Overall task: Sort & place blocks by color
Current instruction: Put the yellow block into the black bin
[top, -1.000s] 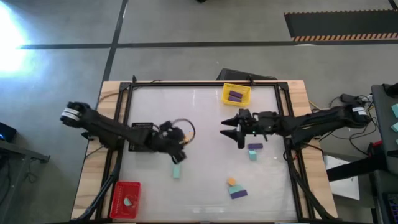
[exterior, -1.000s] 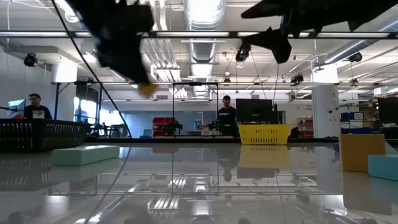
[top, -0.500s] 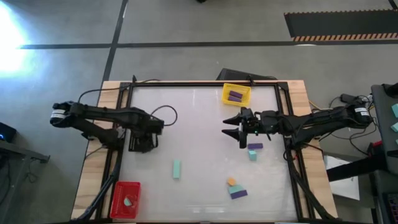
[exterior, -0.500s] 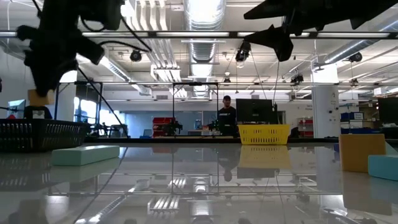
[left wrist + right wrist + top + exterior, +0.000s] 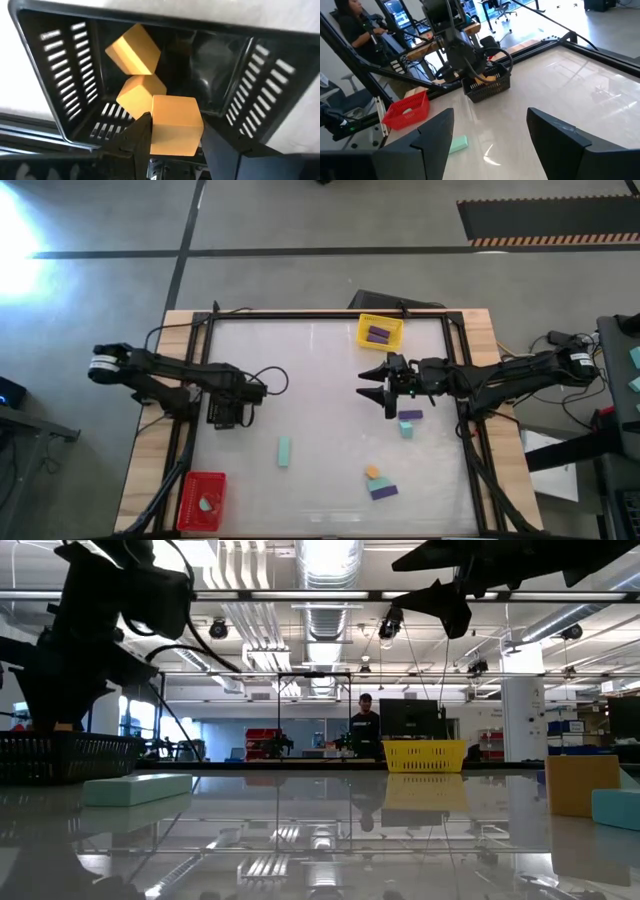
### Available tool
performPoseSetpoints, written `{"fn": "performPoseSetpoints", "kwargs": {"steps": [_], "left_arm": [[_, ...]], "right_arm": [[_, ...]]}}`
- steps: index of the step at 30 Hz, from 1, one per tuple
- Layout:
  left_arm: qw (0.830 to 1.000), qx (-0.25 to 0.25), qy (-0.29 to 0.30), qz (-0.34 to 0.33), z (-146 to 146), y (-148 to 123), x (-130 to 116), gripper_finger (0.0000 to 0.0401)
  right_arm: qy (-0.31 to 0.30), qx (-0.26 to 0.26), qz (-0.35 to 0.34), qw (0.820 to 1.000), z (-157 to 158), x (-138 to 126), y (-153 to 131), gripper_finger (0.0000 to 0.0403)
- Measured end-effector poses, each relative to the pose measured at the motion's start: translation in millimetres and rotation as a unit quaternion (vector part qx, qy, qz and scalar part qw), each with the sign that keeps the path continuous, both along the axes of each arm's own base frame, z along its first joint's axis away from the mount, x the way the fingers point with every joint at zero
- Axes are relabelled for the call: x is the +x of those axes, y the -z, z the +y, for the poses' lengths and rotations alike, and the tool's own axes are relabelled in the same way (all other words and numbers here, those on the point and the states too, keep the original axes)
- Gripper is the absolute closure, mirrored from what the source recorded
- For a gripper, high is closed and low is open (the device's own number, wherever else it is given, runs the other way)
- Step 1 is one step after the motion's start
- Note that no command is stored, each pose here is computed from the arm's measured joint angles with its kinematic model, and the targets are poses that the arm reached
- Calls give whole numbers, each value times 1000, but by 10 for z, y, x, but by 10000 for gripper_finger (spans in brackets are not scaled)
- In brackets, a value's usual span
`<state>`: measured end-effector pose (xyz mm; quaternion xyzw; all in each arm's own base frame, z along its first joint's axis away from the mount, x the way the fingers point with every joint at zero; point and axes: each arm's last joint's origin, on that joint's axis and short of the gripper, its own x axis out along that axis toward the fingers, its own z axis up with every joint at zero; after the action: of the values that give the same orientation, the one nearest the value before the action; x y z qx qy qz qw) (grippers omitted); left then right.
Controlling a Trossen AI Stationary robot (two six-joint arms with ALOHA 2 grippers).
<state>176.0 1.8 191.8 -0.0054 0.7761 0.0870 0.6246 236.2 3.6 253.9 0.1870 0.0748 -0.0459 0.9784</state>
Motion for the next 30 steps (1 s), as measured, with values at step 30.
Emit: {"fn": "performPoseSetpoints", "kwargs": {"steps": [30], "left_arm": [[1000, -3, 2, 10, -2, 37, 7, 266]], "right_arm": [[0, 2, 14, 1000, 0, -5, 28, 163]]}}
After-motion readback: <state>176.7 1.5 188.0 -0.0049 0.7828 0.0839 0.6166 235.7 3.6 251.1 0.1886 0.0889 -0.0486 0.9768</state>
